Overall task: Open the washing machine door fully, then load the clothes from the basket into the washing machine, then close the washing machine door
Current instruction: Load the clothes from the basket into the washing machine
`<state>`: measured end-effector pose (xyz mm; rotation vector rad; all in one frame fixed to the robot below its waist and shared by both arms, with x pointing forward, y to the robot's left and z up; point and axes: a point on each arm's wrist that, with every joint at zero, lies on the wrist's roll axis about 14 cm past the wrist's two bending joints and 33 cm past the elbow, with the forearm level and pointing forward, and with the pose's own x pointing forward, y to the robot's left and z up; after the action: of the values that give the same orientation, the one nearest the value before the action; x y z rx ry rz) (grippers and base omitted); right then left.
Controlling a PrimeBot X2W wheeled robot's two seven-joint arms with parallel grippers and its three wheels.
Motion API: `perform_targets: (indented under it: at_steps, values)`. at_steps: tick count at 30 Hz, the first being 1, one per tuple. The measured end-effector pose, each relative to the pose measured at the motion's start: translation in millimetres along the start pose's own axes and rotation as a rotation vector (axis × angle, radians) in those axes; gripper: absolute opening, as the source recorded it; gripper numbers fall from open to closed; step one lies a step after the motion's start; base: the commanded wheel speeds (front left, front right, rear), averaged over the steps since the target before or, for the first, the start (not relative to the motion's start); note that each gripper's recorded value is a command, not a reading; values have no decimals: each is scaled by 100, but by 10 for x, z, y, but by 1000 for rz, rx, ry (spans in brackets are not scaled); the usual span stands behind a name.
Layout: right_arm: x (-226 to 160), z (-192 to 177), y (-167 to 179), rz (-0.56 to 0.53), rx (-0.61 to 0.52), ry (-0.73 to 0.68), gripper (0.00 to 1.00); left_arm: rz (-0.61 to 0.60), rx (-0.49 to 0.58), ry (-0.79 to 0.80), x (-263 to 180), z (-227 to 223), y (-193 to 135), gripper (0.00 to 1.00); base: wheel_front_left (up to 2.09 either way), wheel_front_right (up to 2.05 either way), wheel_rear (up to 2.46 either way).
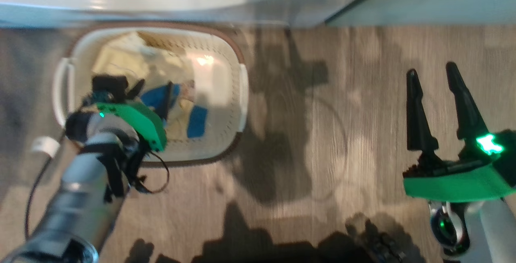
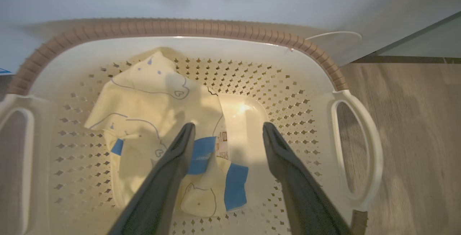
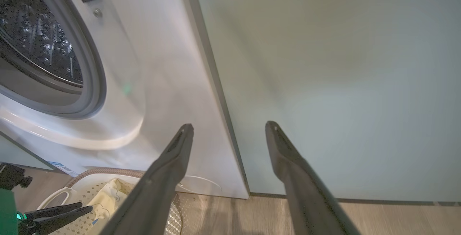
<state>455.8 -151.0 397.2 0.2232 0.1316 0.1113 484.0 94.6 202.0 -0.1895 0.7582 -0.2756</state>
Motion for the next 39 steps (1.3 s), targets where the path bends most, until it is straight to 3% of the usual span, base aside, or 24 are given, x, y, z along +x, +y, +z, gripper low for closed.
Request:
perform_targets:
  at_steps: [15, 29, 30, 31, 32, 34, 39]
  values:
    - [78, -444, -312, -77, 48, 97, 100, -27, -26, 238, 726, -772, 117, 100, 0, 0, 0]
    - [14, -593, -461, -120, 38, 147, 100, 58, -30, 346, 1021, -1189, 349, 100, 0, 0, 0]
    - [10, -594, -466, -121, 37, 148, 100, 62, -29, 349, 1029, -1200, 354, 90, 0, 0, 0]
    - [8, -596, -469, -122, 36, 149, 100, 65, -29, 351, 1039, -1203, 358, 62, 0, 0, 0]
    - [7, -597, -472, -123, 35, 150, 100, 73, -25, 353, 1045, -1207, 372, 62, 0, 0, 0]
    - [5, -599, -475, -124, 34, 151, 100, 81, -18, 360, 1040, -1218, 399, 0, 0, 0, 0]
    - [23, -586, -452, -117, 40, 143, 100, 82, 8, 359, 1000, -1202, 406, 0, 0, 0, 0]
